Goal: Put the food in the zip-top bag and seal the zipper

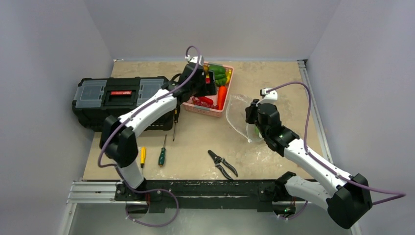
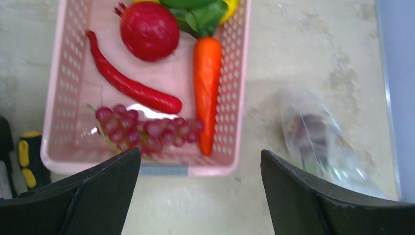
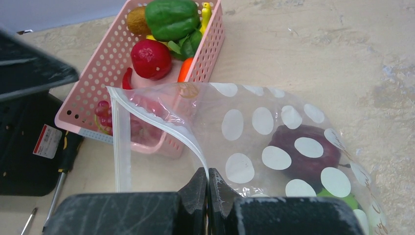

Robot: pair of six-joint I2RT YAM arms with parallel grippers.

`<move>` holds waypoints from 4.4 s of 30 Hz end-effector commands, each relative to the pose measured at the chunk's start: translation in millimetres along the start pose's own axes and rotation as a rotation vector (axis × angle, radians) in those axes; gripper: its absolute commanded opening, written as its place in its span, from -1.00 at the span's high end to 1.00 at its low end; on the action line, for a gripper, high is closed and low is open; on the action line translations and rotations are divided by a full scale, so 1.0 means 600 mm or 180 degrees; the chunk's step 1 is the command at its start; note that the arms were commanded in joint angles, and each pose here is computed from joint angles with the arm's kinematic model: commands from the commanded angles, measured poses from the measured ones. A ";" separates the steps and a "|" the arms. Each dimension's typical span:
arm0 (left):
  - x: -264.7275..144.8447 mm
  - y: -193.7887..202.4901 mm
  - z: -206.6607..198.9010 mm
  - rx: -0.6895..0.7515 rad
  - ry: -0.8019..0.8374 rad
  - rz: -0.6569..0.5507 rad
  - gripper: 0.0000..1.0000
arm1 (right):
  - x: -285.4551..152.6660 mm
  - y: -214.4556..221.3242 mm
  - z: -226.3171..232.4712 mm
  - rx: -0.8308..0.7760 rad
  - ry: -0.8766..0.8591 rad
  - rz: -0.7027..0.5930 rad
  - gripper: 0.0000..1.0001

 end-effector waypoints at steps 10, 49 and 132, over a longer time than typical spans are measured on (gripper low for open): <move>0.187 -0.089 0.021 -0.0107 -0.0328 -0.0632 -0.86 | 0.002 -0.026 0.006 0.0017 -0.0039 -0.0207 1.00; 0.282 -0.026 0.049 -0.0838 -0.0319 -0.0388 -0.63 | -0.011 -0.031 0.008 0.0048 -0.0186 -0.0334 1.00; -0.051 0.136 -0.121 0.0030 0.1811 0.1243 -0.70 | -0.027 -0.035 0.026 0.0109 -0.0546 -0.0388 1.00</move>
Point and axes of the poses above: each gripper's point midway between its finger pads, its own x axis out along the fingers, its own z axis along the line the jaws close on, y = z × x, the point moved 6 cm from there along -x, back along the fingers, and after that the axes turned 11 degrees about -x, right-handed, at the moved point
